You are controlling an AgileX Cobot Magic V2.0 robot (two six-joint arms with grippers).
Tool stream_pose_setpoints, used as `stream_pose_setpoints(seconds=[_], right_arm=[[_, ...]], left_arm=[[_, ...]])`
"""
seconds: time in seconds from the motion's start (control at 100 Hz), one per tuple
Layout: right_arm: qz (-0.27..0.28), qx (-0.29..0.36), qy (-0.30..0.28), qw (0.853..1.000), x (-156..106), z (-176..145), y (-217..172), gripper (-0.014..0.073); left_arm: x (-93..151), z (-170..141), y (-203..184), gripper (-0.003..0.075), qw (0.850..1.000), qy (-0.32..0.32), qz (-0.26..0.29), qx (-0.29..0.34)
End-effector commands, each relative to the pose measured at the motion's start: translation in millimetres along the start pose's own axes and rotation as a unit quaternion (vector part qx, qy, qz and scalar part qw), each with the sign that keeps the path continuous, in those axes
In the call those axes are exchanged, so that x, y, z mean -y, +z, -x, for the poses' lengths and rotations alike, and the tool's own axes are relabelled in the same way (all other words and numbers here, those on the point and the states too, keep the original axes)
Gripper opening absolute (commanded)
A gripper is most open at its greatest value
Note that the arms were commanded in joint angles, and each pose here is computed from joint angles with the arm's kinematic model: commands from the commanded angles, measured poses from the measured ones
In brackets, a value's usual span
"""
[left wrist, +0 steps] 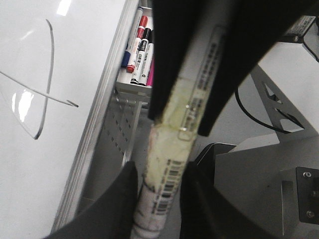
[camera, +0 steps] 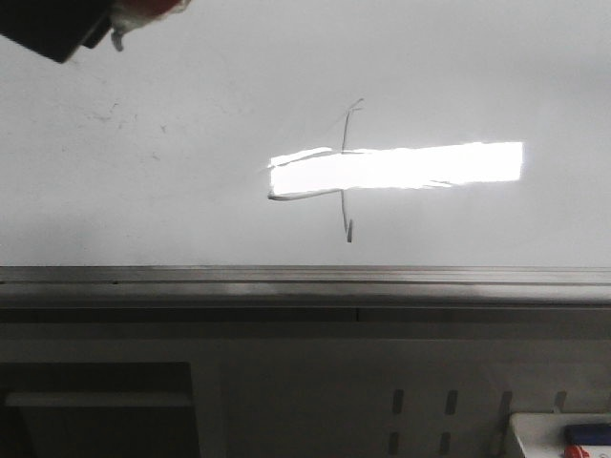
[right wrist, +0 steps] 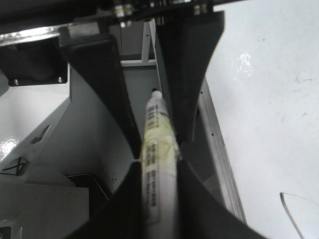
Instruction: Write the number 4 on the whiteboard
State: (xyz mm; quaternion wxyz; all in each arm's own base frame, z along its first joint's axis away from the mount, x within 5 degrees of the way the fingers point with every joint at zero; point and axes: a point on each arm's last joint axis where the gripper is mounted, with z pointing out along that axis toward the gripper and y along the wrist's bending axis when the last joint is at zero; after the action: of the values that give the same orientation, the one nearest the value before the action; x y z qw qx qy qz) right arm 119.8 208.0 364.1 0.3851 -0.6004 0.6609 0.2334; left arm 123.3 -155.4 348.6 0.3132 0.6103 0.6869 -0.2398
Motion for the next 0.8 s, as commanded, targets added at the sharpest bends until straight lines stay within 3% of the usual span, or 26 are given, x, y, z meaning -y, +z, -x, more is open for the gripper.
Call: stream_pose_setpoints(seconds=[0.0,0.18,0.31,0.38,0.5,0.57,0.64,0.79], right_arm=[[-0.023,0.044,-0.009,0.999,3.5,14.3,-12.1,-0.0051],[-0.020,0.041,-0.009,0.999,3.0,13.7,-12.0,-0.0051],[-0.021,0.041,-0.009,0.999,3.1,13.8,-12.1,-0.0027],[-0.021,0.041,-0.009,0.999,3.1,13.8,-12.1,0.0060],[-0.029,0.044,-0.007,0.999,6.2,13.6,-12.7,0.0333],[-0.039,0.048,-0.006,0.998,8.7,13.3,-17.0,0.0445],[-0.053,0.051,-0.004,0.997,12.4,12.0,-23.8,0.0492],[-0.097,0.058,0.018,0.993,25.1,5.4,-47.8,0.0489]], left_arm=[[-0.1,13.5,-10.5,0.0105,0.999,0.000,0.015,0.043],[0.3,14.7,-10.6,-0.0020,0.999,-0.004,0.013,0.049],[1.3,16.5,-10.8,-0.0020,0.998,-0.011,0.007,0.059],[1.0,16.9,-10.9,-0.0020,0.998,-0.010,0.009,0.061],[0.0,18.1,-11.0,-0.0020,0.997,-0.013,0.014,0.068],[-0.3,18.9,-11.2,-0.0020,0.997,-0.015,0.015,0.072],[-0.7,18.3,-8.9,-0.0020,0.996,-0.025,0.016,0.082],[-5.5,10.0,3.6,-0.0020,0.991,-0.066,0.036,0.106]])
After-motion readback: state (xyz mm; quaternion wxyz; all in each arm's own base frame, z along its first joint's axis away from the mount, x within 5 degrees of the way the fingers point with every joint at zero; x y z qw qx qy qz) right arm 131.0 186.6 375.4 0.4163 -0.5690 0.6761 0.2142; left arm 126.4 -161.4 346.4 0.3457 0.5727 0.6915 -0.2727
